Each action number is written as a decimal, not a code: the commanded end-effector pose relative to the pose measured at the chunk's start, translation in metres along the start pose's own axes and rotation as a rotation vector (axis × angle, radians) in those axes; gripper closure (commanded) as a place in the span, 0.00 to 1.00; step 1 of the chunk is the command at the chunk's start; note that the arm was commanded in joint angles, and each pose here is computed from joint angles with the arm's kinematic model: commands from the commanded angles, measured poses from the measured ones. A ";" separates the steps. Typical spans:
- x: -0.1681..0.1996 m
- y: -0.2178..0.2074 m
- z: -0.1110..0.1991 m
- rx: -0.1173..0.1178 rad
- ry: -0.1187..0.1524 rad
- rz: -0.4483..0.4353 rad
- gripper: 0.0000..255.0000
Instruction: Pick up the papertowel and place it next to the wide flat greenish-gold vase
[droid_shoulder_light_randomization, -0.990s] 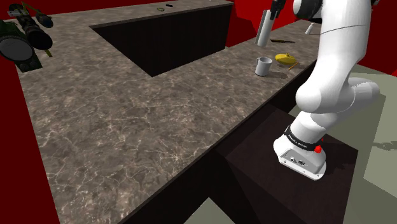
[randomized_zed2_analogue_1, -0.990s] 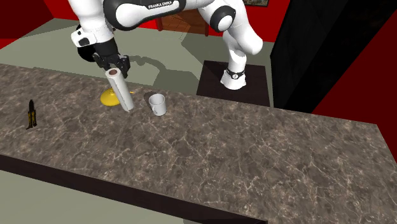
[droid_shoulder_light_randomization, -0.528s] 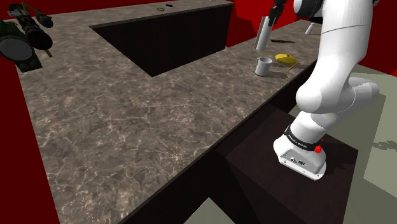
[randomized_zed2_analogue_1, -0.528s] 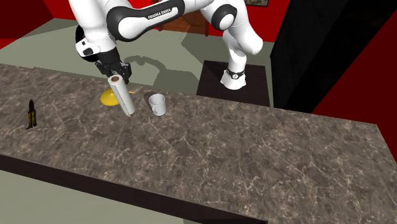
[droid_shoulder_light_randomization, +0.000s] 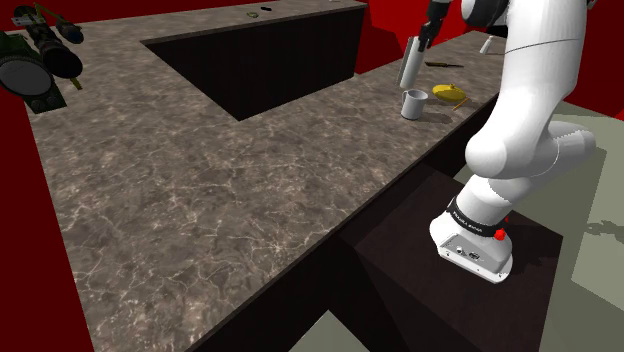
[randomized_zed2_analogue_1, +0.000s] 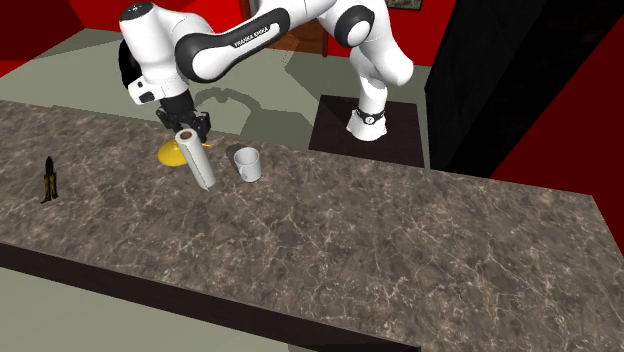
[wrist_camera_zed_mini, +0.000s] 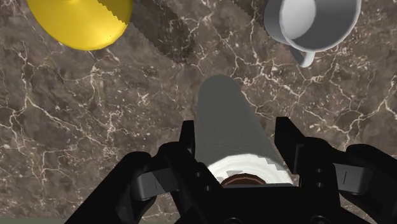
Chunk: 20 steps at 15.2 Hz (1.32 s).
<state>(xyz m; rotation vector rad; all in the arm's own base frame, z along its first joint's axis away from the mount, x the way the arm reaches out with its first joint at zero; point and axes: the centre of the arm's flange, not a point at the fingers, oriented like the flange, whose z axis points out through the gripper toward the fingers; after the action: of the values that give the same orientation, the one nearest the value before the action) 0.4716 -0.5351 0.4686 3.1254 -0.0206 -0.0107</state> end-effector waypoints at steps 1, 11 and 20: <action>0.000 -0.001 0.013 0.000 0.000 0.000 1.00; 0.000 -0.002 0.052 0.000 0.000 0.000 1.00; 0.000 -0.002 0.052 0.000 0.000 0.000 0.00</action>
<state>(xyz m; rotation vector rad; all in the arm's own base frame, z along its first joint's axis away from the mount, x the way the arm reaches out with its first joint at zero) 0.4716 -0.5340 0.4164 3.1251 -0.0205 -0.0103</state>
